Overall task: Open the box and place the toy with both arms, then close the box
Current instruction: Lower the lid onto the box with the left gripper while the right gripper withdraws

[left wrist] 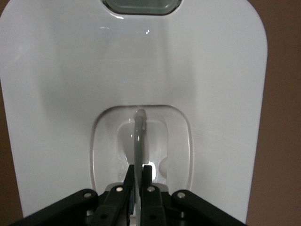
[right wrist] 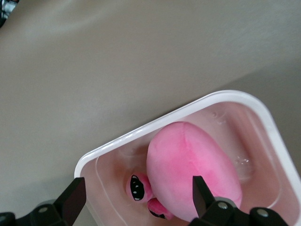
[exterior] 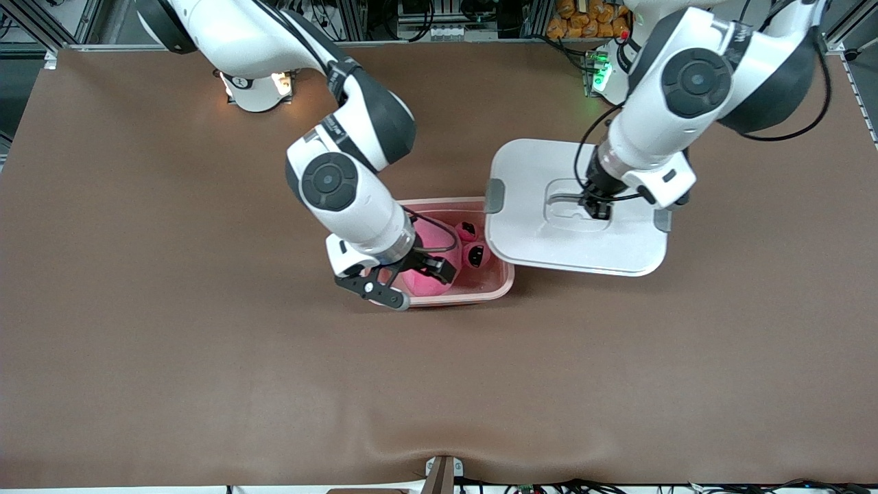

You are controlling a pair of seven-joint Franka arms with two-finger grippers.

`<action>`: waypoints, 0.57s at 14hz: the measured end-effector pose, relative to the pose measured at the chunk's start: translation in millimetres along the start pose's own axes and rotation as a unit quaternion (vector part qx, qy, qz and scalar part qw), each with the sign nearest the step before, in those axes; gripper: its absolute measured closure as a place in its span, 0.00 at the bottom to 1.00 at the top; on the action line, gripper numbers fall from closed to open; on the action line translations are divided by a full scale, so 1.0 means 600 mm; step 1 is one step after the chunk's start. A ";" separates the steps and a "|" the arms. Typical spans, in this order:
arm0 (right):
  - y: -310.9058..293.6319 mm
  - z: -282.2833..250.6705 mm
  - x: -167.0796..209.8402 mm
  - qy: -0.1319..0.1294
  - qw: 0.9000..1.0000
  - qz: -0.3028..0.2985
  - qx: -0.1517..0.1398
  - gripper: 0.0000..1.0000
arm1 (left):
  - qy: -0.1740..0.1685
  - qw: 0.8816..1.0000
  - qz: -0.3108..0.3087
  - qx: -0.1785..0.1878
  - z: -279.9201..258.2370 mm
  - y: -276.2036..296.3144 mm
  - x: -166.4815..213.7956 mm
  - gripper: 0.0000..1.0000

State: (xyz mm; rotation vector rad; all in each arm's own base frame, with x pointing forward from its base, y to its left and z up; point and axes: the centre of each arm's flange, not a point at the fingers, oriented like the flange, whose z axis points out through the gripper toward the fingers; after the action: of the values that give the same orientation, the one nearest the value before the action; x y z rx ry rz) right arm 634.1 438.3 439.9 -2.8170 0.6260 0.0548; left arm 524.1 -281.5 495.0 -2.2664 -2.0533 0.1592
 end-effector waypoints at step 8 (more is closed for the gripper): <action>0.084 -0.145 0.091 -0.009 0.999 0.045 0.019 0.00 | -0.001 0.999 -0.037 -0.006 0.059 0.030 -0.118 0.93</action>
State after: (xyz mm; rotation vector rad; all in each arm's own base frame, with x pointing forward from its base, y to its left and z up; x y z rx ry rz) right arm 660.6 349.7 507.0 -2.7489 0.7409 0.0833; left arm 530.3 -353.9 459.2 -2.1933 -2.1407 0.1441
